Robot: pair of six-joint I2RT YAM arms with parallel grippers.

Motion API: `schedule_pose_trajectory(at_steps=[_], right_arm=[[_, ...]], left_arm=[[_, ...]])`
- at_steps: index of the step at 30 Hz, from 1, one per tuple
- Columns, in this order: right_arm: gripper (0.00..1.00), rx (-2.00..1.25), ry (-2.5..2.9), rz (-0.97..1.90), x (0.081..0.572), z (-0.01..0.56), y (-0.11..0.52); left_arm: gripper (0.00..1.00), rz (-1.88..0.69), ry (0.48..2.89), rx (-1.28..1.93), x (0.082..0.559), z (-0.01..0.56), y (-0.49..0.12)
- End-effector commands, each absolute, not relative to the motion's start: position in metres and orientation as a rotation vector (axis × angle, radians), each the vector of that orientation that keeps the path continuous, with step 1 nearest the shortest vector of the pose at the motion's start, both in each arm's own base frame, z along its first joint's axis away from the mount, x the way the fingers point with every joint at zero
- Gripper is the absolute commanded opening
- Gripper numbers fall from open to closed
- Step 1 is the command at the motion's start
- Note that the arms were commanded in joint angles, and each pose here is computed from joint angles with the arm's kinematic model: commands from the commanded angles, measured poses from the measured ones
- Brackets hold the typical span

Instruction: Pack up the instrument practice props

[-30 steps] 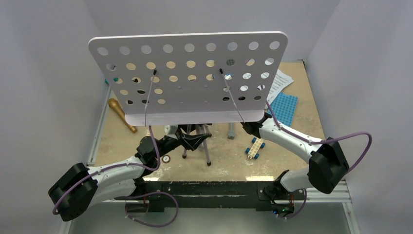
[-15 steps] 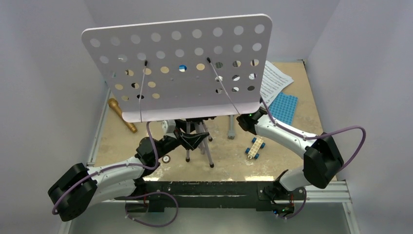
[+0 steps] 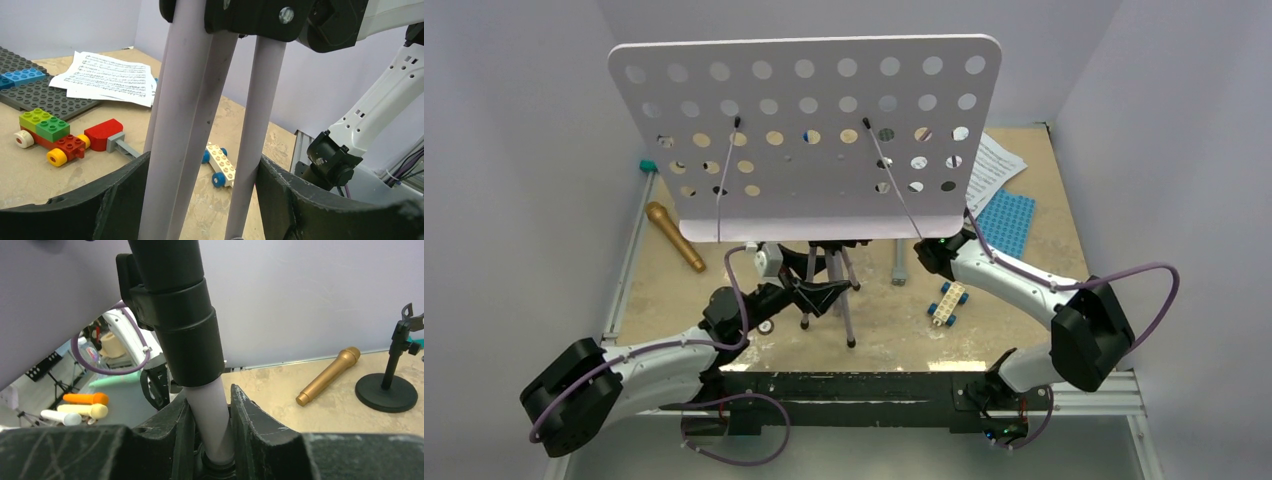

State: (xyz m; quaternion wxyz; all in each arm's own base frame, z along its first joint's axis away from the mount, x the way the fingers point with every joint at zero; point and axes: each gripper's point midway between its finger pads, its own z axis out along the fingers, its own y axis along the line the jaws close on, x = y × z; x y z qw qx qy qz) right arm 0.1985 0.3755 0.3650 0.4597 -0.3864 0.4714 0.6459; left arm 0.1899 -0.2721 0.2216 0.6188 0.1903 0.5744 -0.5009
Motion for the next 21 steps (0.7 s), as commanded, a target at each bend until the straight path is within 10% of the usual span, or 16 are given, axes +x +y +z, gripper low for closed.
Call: schedule_pose_trajectory(at_steps=[1,21], right_arm=[[0.0,-0.667,1.149,1.778,0.2,0.423,0.346],[0.0,-0.513,1.118,1.827,0.212,0.441,0.323]], left_arm=[[0.74,-1.114,1.36,0.355,0.197,0.215,-0.258],[0.76,-1.242,1.385,0.322,0.191,0.214,-0.27]])
